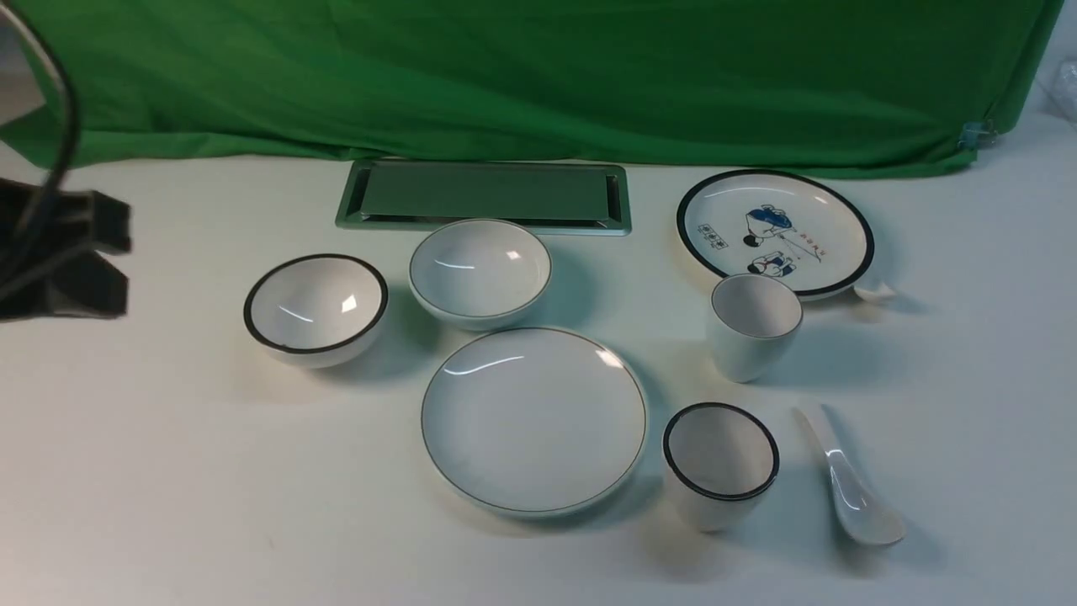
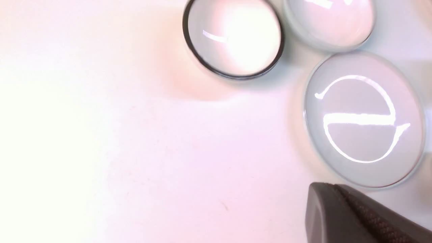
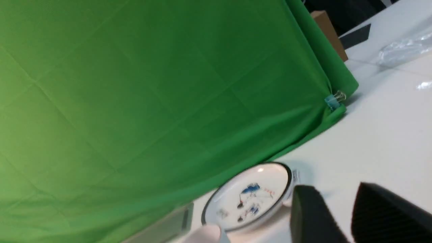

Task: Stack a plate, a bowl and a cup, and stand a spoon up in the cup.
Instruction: Use the left arm to grab a blue rice bowl, then use the left arm to put the blue rice bowl into the blue large plate in the middle

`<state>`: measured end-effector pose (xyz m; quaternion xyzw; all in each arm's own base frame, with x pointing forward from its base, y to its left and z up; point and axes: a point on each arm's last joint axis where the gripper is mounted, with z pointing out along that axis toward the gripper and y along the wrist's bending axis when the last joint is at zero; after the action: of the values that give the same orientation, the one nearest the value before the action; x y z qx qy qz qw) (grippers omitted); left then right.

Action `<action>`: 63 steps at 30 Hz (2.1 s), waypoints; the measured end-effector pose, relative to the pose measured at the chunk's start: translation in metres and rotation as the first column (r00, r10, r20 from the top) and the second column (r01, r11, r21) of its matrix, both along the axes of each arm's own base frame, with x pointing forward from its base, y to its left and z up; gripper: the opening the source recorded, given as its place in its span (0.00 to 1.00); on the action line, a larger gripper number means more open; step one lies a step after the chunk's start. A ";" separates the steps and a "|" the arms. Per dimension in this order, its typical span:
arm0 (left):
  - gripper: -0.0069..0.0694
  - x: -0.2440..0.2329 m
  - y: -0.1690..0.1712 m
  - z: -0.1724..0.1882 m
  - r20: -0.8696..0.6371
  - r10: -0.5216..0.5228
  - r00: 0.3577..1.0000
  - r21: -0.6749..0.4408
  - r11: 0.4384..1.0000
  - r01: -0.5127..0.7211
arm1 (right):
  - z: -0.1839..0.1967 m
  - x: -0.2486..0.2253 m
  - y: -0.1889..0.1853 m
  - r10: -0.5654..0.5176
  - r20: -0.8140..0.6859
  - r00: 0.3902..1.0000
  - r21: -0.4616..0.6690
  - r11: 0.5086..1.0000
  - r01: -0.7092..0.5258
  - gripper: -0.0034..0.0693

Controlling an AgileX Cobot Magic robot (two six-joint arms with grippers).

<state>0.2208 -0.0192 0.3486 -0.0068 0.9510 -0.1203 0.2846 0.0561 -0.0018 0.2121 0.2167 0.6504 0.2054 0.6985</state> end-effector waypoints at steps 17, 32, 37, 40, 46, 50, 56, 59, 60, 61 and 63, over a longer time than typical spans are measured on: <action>0.09 0.129 -0.089 -0.025 -0.068 -0.286 0.956 0.157 0.943 0.294 | 0.084 0.078 0.047 0.269 -0.809 0.523 -0.176 0.738 -0.652 0.09; 0.66 0.238 -0.114 -0.110 -0.059 -0.289 0.956 0.232 0.927 0.294 | 0.072 0.101 0.056 0.291 -0.827 0.482 -0.126 0.739 -0.662 0.11; 0.78 0.262 -0.120 -0.151 -0.056 -0.269 0.961 0.224 0.935 0.275 | 0.072 0.101 0.056 0.294 -0.828 0.477 -0.121 0.738 -0.664 0.12; 0.77 0.269 -0.122 -0.170 -0.079 -0.268 0.960 0.224 0.934 0.279 | 0.072 0.101 0.056 0.295 -0.828 0.476 -0.119 0.738 -0.664 0.13; 0.59 0.271 -0.124 -0.189 -0.120 -0.259 0.958 0.201 0.939 0.279 | 0.072 0.101 0.056 0.295 -0.828 0.476 -0.120 0.737 -0.665 0.14; 0.31 0.271 -0.125 -0.182 -0.126 -0.210 0.969 0.164 0.959 0.230 | 0.072 0.101 0.056 0.295 -0.828 0.476 -0.122 0.735 -0.667 0.15; 0.15 0.274 -0.125 -0.143 -0.108 -0.174 0.979 0.162 0.968 0.190 | 0.072 0.101 0.056 0.294 -0.829 0.476 -0.128 0.728 -0.673 0.15; 0.15 0.269 -0.125 -0.116 -0.130 -0.202 0.971 0.150 0.964 0.221 | 0.072 0.101 0.056 0.294 -0.829 0.476 -0.129 0.728 -0.674 0.15; 0.15 0.264 -0.127 -0.101 -0.134 -0.232 0.963 0.131 0.960 0.249 | 0.072 0.101 0.056 0.294 -0.829 0.476 -0.129 0.728 -0.674 0.16; 0.15 0.258 -0.130 -0.085 -0.129 -0.266 0.955 0.084 0.957 0.278 | 0.072 0.101 0.056 0.294 -0.829 0.476 -0.129 0.728 -0.674 0.16; 0.15 0.246 -0.134 -0.059 -0.102 -0.319 0.942 0.017 0.947 0.322 | 0.073 0.102 0.056 0.292 -0.827 0.480 -0.134 0.727 -0.673 0.17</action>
<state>0.4670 -0.1535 0.2893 0.1468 0.9542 -0.1486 0.2143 0.1579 0.0545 0.2849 -0.0824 0.9419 0.1345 0.2966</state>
